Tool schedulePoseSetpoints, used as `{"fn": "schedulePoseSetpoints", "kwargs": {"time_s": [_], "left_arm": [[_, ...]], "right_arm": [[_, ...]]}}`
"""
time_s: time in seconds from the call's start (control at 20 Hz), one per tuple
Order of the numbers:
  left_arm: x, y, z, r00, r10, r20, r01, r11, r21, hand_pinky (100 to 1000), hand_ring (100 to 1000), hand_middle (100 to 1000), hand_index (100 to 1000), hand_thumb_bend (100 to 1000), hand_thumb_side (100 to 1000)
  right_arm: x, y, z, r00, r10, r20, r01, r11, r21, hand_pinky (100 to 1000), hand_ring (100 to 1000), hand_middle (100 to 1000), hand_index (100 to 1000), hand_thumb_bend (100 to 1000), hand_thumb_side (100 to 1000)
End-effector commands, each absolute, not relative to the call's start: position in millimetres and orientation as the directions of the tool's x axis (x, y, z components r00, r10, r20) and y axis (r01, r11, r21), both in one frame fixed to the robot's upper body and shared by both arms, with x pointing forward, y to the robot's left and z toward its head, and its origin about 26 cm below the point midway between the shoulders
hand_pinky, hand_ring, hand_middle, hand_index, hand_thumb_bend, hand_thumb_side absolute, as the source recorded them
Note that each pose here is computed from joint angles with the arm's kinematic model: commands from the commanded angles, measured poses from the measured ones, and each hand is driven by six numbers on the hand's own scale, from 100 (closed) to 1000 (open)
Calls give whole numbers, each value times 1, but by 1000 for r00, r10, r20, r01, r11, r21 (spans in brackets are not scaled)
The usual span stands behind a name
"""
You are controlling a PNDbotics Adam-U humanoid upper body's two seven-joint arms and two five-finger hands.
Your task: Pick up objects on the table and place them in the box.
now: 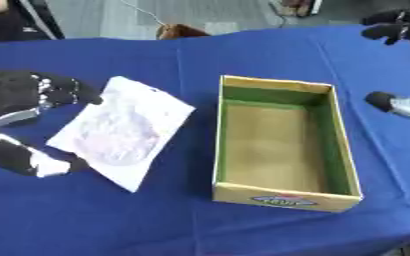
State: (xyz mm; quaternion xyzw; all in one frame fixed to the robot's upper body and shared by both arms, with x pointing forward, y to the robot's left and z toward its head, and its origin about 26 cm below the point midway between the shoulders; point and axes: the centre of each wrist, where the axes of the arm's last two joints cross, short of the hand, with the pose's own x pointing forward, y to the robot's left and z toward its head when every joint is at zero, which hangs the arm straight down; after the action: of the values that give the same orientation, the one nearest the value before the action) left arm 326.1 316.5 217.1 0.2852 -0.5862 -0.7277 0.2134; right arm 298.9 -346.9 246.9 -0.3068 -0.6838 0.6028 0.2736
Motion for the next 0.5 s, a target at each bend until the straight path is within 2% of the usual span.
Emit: {"fn": "schedulePoseSetpoints", "kwargs": {"time_s": [0.05, 0.5], "left_arm": [[331, 318, 224, -743, -646, -174, -30, -228, 973, 579, 733, 858, 934, 489, 687], [347, 312, 224, -755, -638, -151, -18, -210, 978, 568, 729, 859, 934, 476, 695]], "right_arm": [[298, -347, 257, -664, 747, -20, 111, 73, -991, 703, 798, 921, 917, 471, 688], [299, -347, 257, -666, 746, -17, 108, 74, -991, 703, 799, 921, 917, 475, 687]]}}
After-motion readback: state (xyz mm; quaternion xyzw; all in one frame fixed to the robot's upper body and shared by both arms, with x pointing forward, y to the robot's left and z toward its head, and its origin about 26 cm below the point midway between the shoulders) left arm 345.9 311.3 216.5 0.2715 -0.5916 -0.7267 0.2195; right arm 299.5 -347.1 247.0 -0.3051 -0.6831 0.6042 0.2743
